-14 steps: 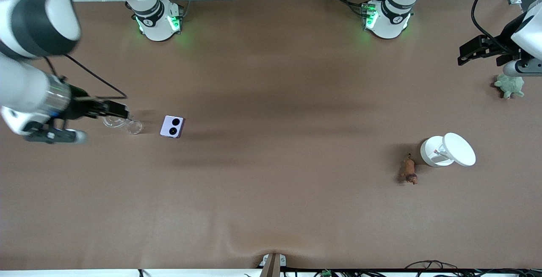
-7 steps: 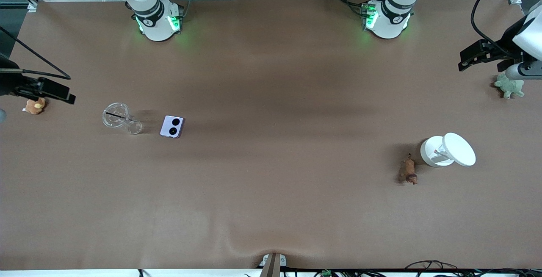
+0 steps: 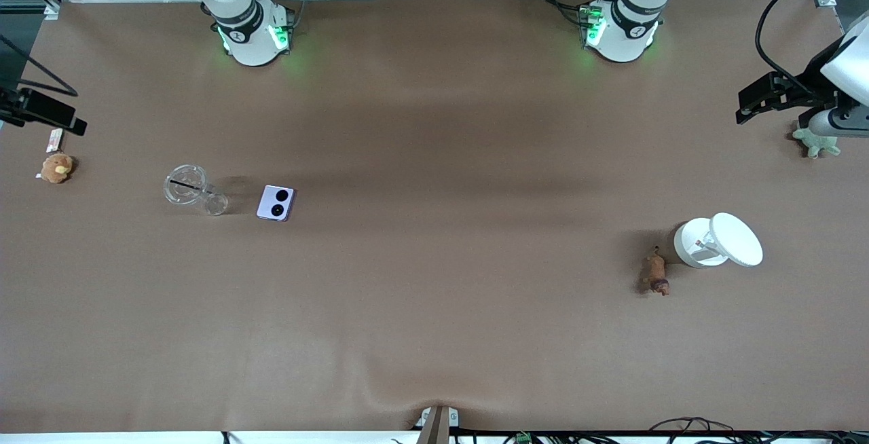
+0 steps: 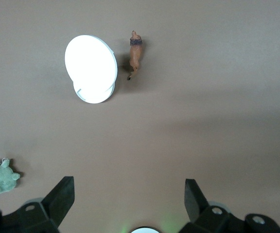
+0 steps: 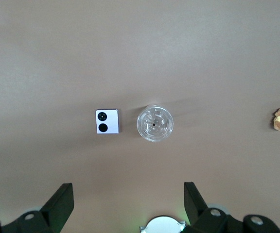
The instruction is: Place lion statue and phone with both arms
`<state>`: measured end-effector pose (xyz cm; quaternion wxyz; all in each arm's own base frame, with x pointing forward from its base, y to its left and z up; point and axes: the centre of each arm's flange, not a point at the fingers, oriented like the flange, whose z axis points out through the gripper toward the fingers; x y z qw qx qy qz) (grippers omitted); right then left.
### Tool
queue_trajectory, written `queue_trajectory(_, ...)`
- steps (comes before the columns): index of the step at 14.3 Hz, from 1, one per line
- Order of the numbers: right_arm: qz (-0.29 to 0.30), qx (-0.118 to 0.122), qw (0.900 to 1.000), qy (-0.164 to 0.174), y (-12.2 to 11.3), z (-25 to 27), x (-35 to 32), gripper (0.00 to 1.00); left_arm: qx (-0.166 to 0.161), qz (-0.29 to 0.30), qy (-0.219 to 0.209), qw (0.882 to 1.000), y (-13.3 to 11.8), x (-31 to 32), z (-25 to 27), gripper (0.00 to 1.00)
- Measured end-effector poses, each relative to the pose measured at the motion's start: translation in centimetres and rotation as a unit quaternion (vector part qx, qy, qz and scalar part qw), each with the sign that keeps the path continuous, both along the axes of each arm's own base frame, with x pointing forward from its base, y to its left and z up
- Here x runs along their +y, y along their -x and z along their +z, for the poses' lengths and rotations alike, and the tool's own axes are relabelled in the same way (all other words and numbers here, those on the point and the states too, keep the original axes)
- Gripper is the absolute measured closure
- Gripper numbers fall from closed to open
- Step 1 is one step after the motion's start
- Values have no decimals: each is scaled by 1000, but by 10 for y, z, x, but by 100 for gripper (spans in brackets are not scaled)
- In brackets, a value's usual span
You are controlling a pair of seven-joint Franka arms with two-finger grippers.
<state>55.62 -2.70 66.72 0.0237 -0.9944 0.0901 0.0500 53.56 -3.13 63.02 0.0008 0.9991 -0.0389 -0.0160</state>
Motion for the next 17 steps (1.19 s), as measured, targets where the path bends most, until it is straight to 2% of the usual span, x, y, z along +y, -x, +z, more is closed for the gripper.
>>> queue_trajectory(2, -15, -10, 1000, -7, 17, -7, -7, 0, 0, 0, 0, 1000, 0, -1, 0, 0)
queue_trajectory(5, -33, -7, 999, -10, 34, -13, -9, 0, -2, -5, 0, 1000, 0, -6, 1, 0)
queue_trajectory(9, -24, -3, 1000, 8, 35, -17, -3, 0, -3, -9, 0, 1000, 0, -10, 2, 0)
queue_trajectory(17, -11, -6, 1000, 10, 35, -17, -2, 0, -3, -9, 0, 1000, 0, -10, 2, 0)
